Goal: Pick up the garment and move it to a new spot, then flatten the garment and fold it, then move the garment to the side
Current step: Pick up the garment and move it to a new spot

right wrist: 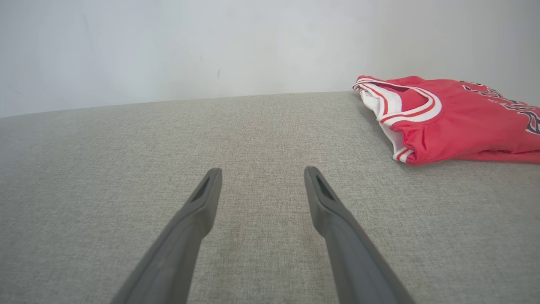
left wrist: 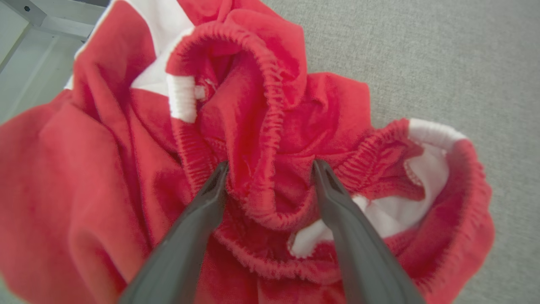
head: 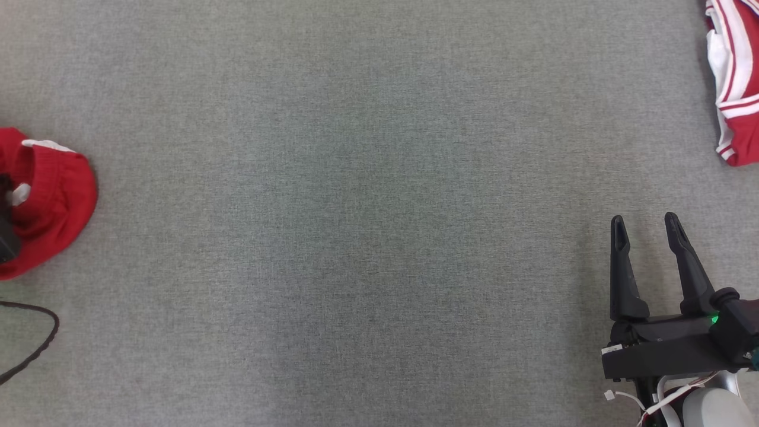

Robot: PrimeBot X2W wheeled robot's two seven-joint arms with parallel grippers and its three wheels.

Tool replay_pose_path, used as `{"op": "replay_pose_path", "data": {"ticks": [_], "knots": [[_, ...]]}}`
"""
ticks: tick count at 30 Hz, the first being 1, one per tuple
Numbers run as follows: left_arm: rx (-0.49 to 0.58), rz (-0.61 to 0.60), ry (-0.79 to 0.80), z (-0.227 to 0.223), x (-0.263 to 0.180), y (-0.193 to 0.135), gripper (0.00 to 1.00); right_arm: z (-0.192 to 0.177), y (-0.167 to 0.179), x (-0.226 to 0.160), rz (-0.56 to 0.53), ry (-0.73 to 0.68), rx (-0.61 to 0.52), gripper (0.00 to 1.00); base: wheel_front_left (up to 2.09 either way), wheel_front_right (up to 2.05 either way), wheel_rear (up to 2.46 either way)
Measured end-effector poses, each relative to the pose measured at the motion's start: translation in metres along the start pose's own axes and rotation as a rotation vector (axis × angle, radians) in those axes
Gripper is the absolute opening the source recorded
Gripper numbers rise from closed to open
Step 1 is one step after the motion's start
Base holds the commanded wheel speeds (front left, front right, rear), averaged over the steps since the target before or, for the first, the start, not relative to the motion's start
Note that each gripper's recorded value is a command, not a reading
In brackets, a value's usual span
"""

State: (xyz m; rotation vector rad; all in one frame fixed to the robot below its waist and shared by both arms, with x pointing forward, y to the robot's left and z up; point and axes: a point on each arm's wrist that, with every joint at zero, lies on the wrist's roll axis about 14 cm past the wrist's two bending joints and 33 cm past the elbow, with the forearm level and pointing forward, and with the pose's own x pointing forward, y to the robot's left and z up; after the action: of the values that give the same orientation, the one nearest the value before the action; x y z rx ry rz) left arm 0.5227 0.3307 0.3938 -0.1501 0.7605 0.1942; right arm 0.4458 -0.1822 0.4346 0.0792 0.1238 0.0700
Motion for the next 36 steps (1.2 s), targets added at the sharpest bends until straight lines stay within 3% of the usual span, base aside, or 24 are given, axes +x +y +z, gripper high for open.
{"op": "replay_pose_path", "data": {"ticks": [1, 2, 3, 7, 15, 21, 27, 36], "knots": [[0.0, 0.003, -0.001, 0.0, 0.0, 0.0, 0.43, 0.0, -0.001, -0.001, -0.002, -0.001, -0.001, 1.0, 0.0, 0.0, 0.0], [0.0, 0.007, -0.003, 0.0, 0.0, 0.0, 0.27, 0.001, -0.001, -0.001, -0.004, -0.002, -0.002, 1.0, 0.0, 0.0, 0.0], [0.0, 0.004, -0.01, 0.001, -0.001, -0.002, 0.0, 0.002, -0.002, -0.002, -0.006, -0.003, -0.002, 1.0, 0.0, 0.0, 0.0], [-0.004, -0.001, -0.09, 0.014, -0.007, -0.005, 0.0, 0.005, -0.005, -0.005, -0.016, -0.012, -0.004, 1.0, 0.0, 0.0, 0.0], [0.044, 0.003, -0.455, 0.087, -0.045, -0.008, 0.0, 0.015, -0.004, -0.012, -0.02, -0.041, 0.001, 1.0, 0.0, 0.0, 0.0], [0.095, -0.072, -0.754, 0.153, -0.101, -0.036, 0.0, 0.022, -0.002, -0.023, -0.022, -0.058, 0.017, 1.0, 0.0, 0.0, 0.0], [0.175, -0.208, -0.999, 0.207, -0.171, -0.09, 0.0, 0.032, -0.003, -0.035, -0.033, -0.094, 0.044, 1.0, 0.0, 0.0, 0.0], [0.239, -0.567, -1.147, 0.221, -0.242, -0.227, 0.0, 0.033, -0.03, -0.066, -0.13, -0.115, 0.07, 1.0, 0.0, 0.0, 0.0]]}}
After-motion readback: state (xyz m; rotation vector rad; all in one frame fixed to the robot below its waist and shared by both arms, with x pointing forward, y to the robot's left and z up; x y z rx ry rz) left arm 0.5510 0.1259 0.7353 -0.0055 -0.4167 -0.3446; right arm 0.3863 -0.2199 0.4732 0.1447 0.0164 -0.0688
